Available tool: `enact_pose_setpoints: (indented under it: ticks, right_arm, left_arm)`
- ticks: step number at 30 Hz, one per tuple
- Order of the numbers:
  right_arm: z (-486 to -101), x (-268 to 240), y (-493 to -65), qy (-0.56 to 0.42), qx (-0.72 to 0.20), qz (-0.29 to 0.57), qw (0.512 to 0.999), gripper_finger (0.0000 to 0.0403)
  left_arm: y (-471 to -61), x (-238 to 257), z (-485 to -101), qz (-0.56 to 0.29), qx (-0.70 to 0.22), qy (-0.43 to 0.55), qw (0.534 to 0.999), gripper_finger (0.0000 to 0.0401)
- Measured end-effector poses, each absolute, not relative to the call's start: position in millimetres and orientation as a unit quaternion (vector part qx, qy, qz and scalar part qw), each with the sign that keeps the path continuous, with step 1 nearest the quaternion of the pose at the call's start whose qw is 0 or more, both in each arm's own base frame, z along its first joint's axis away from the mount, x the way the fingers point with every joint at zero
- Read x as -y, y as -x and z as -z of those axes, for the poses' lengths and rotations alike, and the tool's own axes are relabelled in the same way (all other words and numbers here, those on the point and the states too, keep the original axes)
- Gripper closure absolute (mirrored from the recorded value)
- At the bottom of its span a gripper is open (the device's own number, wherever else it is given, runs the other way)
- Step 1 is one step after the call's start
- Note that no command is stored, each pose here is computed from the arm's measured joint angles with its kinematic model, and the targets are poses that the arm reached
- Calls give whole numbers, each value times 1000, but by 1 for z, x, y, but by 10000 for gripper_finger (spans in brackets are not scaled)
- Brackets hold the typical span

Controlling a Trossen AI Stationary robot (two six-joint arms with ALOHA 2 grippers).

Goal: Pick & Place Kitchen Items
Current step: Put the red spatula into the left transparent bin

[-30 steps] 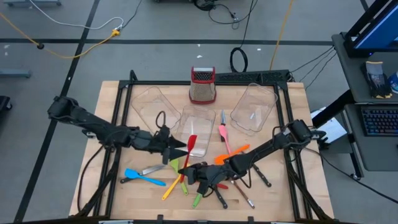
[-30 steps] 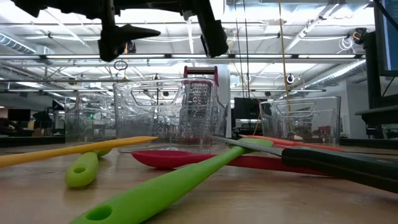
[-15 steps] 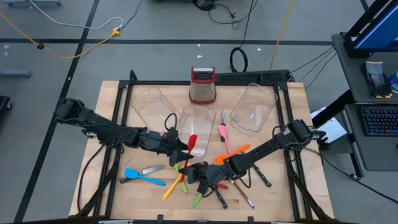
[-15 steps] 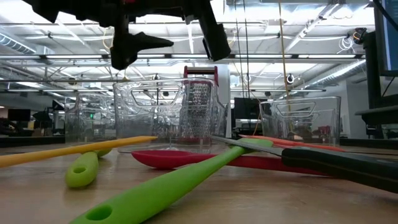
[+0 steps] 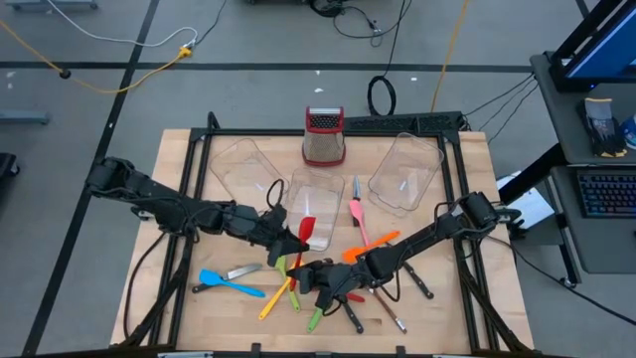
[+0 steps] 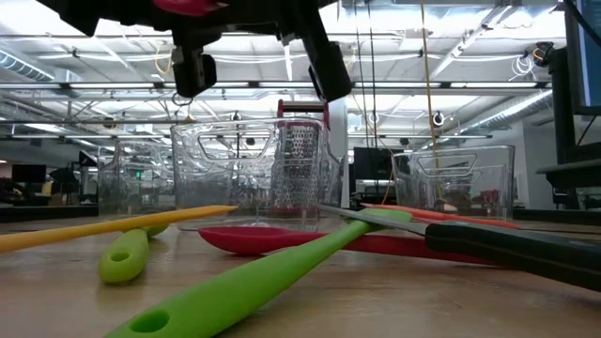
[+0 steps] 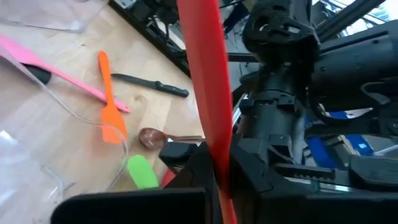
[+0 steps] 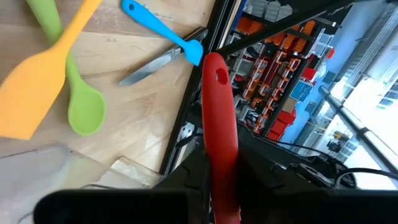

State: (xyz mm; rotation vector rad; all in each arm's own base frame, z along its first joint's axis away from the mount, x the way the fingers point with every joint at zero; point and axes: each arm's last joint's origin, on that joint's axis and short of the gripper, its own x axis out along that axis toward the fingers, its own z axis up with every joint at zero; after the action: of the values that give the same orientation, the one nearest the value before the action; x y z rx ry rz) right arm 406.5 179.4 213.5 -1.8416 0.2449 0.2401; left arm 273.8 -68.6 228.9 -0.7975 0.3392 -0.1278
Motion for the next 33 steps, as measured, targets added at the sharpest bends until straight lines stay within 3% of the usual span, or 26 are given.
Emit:
enact_pose_setpoints:
  ticks: [14,21,33]
  right_arm:
    - [-213,-180,-406,742,-118,-90,654,305]
    - [-211,-184,-401,745,-161,-60,645,285]
    - [-215,-202,-389,710,-191,3,678,240]
  left_arm:
    - [-273,69,-228,64,-167,380,907,395]
    - [-270,66,-232,51,-164,375,911,395]
    - [-232,49,-246,-101,-182,359,910,396]
